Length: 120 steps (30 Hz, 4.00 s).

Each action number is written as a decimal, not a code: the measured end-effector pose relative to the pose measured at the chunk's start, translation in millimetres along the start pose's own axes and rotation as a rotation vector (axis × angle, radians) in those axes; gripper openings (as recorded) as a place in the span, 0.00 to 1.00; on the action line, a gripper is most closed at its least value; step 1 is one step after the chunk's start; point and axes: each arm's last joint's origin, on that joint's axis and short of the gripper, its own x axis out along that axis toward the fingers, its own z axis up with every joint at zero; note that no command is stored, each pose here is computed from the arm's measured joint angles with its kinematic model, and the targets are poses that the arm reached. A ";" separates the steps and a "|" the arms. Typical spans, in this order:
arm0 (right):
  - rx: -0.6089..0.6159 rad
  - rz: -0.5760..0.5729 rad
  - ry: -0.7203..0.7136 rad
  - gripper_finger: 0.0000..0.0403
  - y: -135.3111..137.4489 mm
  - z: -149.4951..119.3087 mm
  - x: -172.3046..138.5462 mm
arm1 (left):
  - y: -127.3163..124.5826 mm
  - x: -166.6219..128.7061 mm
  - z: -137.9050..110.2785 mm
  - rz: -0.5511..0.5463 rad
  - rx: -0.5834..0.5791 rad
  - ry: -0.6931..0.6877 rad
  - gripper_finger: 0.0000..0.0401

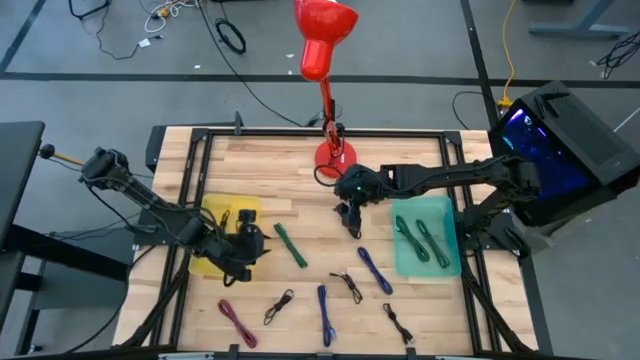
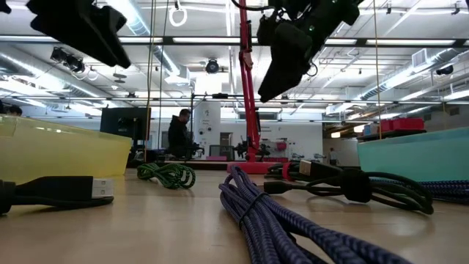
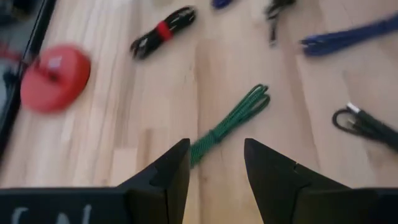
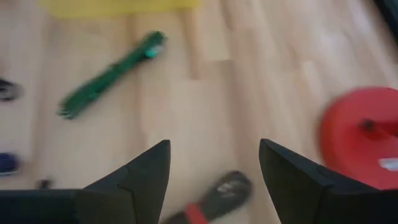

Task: Pick & Place USB Port
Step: Put the green USB cable into the blue transparent bin

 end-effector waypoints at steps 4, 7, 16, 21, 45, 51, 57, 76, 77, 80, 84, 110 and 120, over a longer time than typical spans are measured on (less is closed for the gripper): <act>-0.022 0.090 -0.066 0.61 12.3 6.0 -0.7 | 12.9 8.5 0.9 -0.026 0.070 0.041 0.39; -0.047 0.161 -0.124 0.61 22.5 11.1 -2.0 | 22.5 14.9 2.0 -0.053 0.102 0.061 0.39; -0.110 0.314 -0.259 0.61 51.0 21.5 -8.1 | 31.9 61.4 -6.3 -0.111 0.202 0.228 0.39; -0.124 0.334 -0.274 0.61 59.6 21.6 -9.7 | 27.6 87.3 -13.4 -0.124 0.292 0.300 0.38; -0.148 0.337 -0.289 0.61 62.2 22.3 -10.4 | 30.4 143.6 -22.6 -0.265 0.389 0.325 0.34; -0.151 0.335 -0.281 0.61 62.0 21.5 -10.1 | 30.8 148.7 -25.6 -0.269 0.380 0.346 0.32; -0.160 0.333 -0.279 0.61 62.0 21.2 -10.0 | 32.3 149.7 -21.7 -0.267 0.297 0.354 0.05; -0.137 -0.033 -0.178 0.61 34.9 13.6 -3.9 | 109.3 90.5 60.2 0.209 -0.133 0.254 0.05; -0.134 -0.039 -0.178 0.61 33.1 13.9 -3.9 | 116.3 79.6 60.7 0.226 -0.167 0.225 0.05; -0.129 -0.046 -0.184 0.61 29.5 14.8 -4.8 | 131.6 47.2 57.5 0.285 -0.276 0.110 0.05; -0.124 -0.057 -0.248 0.61 24.6 21.5 -9.8 | 140.0 12.7 46.2 0.298 -0.398 -0.084 0.05; -0.147 0.174 -0.903 0.61 20.3 74.4 -46.0 | 93.3 10.1 28.3 0.163 -0.382 -0.798 0.05; -0.140 0.187 -0.910 0.56 21.1 74.8 -46.6 | 87.8 27.7 40.8 0.172 -0.316 -0.936 0.05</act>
